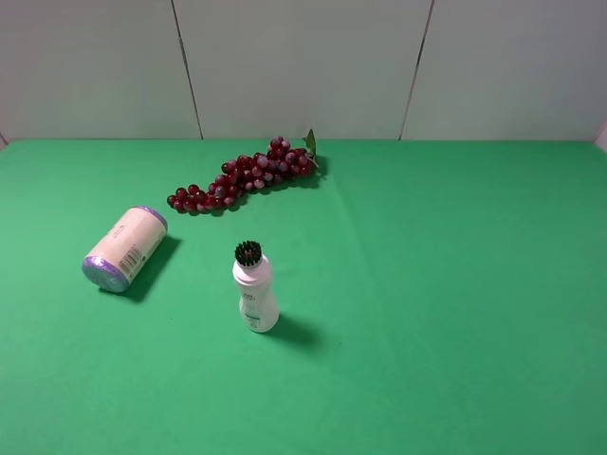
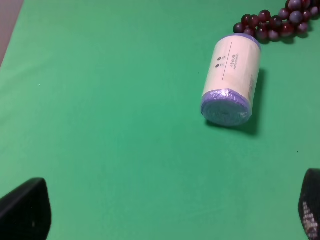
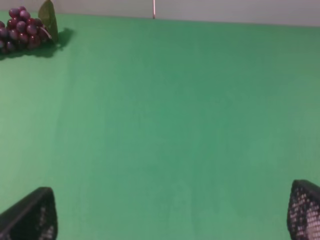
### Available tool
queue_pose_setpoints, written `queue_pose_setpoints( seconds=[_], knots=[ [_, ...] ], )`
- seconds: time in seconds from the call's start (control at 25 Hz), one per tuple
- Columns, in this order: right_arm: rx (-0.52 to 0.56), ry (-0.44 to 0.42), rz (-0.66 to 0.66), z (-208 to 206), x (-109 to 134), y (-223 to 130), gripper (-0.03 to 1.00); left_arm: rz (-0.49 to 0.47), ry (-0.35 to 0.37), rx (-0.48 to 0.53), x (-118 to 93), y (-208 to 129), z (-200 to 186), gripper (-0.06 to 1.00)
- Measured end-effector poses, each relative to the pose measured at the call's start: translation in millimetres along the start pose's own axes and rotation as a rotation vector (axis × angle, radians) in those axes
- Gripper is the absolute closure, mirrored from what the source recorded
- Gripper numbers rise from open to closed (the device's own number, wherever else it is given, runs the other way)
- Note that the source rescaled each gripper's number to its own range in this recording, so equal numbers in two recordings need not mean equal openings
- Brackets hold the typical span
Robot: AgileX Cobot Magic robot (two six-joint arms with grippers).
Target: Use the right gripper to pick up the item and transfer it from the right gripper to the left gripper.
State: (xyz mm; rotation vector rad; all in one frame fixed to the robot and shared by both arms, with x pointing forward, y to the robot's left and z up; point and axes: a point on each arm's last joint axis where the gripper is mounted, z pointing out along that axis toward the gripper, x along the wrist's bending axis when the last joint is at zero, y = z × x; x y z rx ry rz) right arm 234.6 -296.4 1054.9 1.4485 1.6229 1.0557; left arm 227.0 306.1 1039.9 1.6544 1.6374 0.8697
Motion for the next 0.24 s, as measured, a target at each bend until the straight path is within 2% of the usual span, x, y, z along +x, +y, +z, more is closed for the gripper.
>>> queue_pose_setpoints(
  seconds=[0.24],
  knots=[
    [0.000, 0.000, 0.000, 0.0, 0.0, 0.0, -0.03, 0.000, 0.000, 0.000, 0.0, 0.0, 0.0, -0.03]
  ],
)
